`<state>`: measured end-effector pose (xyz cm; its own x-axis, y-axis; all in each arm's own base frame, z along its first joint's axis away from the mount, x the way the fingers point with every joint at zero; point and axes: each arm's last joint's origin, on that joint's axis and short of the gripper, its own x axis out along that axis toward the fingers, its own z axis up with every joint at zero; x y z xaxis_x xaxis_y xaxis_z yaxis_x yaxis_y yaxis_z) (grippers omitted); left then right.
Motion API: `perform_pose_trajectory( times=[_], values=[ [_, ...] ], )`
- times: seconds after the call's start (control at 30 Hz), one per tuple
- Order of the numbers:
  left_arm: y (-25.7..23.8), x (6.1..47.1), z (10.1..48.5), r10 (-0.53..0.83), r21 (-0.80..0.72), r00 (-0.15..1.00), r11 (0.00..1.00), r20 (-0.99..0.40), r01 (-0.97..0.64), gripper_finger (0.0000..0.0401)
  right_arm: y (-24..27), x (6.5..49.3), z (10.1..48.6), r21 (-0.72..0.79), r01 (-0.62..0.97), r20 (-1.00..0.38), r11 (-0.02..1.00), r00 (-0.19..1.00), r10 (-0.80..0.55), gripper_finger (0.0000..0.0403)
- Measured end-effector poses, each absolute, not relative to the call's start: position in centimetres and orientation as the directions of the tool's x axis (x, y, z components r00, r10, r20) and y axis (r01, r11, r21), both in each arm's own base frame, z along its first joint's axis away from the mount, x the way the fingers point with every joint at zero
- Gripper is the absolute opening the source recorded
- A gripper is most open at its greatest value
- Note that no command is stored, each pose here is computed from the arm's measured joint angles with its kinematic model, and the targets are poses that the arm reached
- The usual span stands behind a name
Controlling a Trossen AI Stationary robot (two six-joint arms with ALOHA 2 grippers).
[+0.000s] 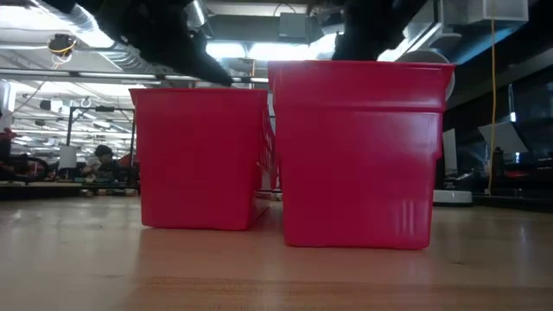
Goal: Sort batteries
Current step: Put the black battery into the left red bin
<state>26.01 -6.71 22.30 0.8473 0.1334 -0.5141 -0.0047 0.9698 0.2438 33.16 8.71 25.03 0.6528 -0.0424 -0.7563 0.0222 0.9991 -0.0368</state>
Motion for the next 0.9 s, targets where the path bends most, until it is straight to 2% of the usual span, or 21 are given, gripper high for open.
perform_pose_trajectory(
  times=[0.1, 0.33, 0.53, 0.8, 0.9],
  values=[
    [-6.8, 26.3, 22.7, 0.122, 0.244, 0.879, 0.97, -0.46, -0.006, 0.0166, 9.0, 32.6, 26.5, 0.004, 0.021, -0.815, 1.0, 0.579, -0.009, 0.014],
    [-7.2, 26.7, 23.7, 0.061, 0.274, 0.929, 0.961, -0.366, 0.045, 0.0166, 12.4, 29.4, 28.0, 0.002, 0.084, -0.907, 0.996, 0.419, -0.033, 0.014],
    [-7.1, 26.8, 23.8, 0.06, 0.27, 0.932, 0.962, -0.357, 0.041, 0.0166, 17.1, 25.2, 27.9, -0.001, 0.246, -0.923, 0.969, 0.372, -0.095, 0.014],
    [-7.1, 27.0, 24.1, 0.058, 0.271, 0.945, 0.962, -0.323, 0.033, 0.0166, 22.1, 19.8, 25.8, 0.101, 0.443, -0.939, 0.891, 0.338, -0.061, 0.0141],
    [-7.1, 27.0, 24.3, 0.056, 0.259, 0.951, 0.966, -0.304, 0.026, 0.0166, 23.7, 17.8, 24.4, 0.145, 0.446, -0.944, 0.883, 0.329, -0.011, 0.0141]
  ],
)
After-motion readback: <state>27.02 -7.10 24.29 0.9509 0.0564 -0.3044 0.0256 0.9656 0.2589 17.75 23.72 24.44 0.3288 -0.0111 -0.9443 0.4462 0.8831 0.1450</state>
